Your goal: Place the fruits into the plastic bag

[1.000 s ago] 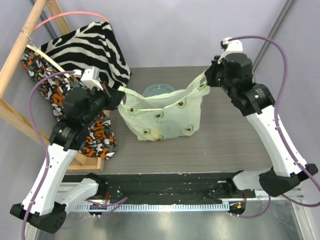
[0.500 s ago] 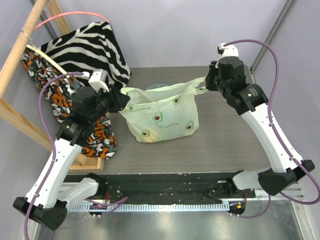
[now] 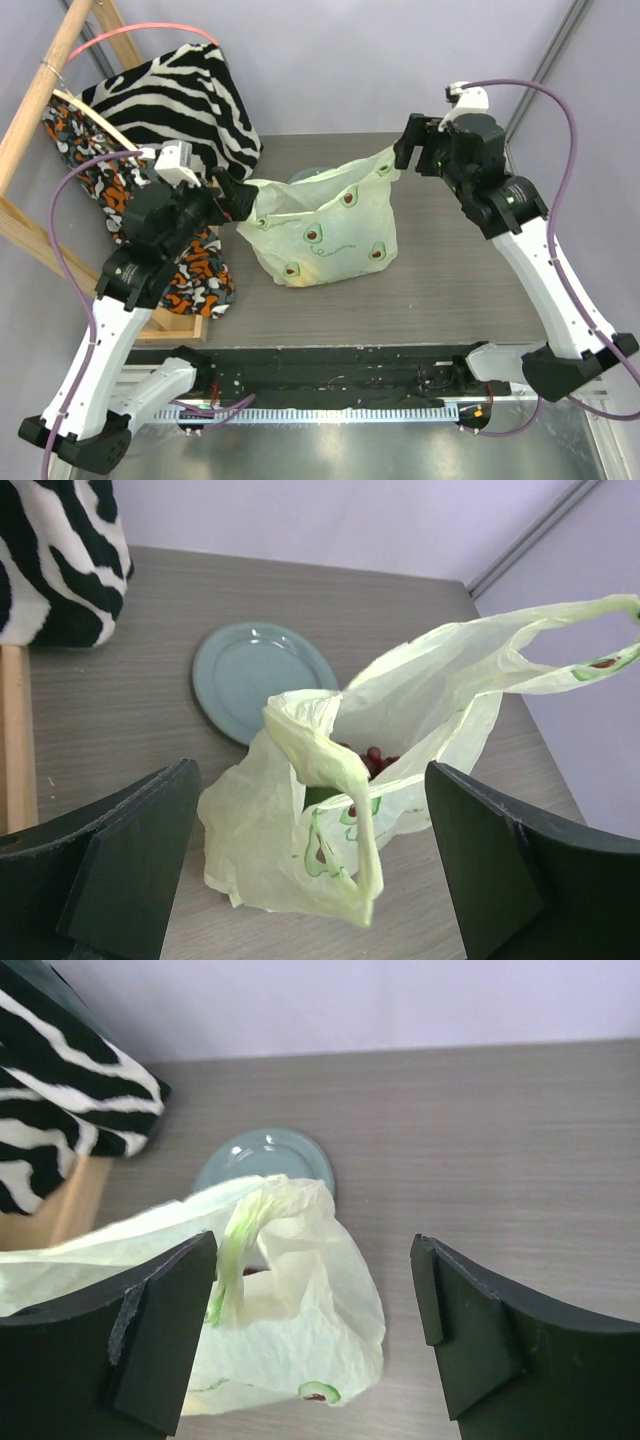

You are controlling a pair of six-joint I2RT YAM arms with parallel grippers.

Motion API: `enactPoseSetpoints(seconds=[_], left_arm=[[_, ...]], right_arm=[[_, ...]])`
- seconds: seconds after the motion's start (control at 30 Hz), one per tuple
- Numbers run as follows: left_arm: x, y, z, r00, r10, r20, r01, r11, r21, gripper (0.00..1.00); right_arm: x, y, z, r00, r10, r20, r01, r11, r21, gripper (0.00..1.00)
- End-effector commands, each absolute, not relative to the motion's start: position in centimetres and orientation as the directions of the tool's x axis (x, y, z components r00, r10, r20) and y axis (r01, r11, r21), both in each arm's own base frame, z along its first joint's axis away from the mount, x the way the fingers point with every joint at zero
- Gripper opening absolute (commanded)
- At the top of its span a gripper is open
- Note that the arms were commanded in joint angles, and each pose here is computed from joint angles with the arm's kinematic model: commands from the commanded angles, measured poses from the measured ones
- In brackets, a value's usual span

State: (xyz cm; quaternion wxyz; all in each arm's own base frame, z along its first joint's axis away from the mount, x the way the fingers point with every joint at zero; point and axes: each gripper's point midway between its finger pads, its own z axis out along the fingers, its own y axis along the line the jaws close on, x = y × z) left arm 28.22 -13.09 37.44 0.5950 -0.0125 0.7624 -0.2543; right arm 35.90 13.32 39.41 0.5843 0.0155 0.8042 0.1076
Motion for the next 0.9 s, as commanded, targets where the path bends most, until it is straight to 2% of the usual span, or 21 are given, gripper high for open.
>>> enactPoseSetpoints(seconds=[0.0, 0.17, 0.2, 0.4, 0.87], left_arm=[[27.4, -11.7, 40.9, -0.167, -0.337, -0.926, 0.291, 0.881, -0.373, 1.00], [26.8, -11.2, 40.7, -0.147, -0.359, -0.922, 0.283, 0.878, -0.387, 1.00], [26.9, -11.0, 40.4, -0.149, -0.372, -0.916, 0.265, 0.878, -0.400, 1.00], [26.3, -10.0, 40.7, -0.124, -0.376, -0.918, 0.235, 0.888, -0.396, 1.00], [26.3, -9.4, 40.4, -0.126, -0.349, -0.929, 0.206, 0.906, -0.368, 1.00]], right_arm=[[33.9, 12.7, 45.9, -0.099, 0.267, -0.959, -0.176, 0.943, 0.281, 0.87], [32.2, 11.5, 46.0, -0.007, 0.306, -0.952, -0.180, 0.936, 0.302, 0.87], [32.3, 11.4, 44.3, -0.028, 0.295, -0.955, -0.166, 0.941, 0.296, 0.87], [31.4, 10.2, 42.4, -0.004, 0.326, -0.945, -0.131, 0.937, 0.324, 0.86], [31.5, 10.0, 41.3, -0.015, 0.313, -0.950, -0.111, 0.943, 0.313, 0.86]])
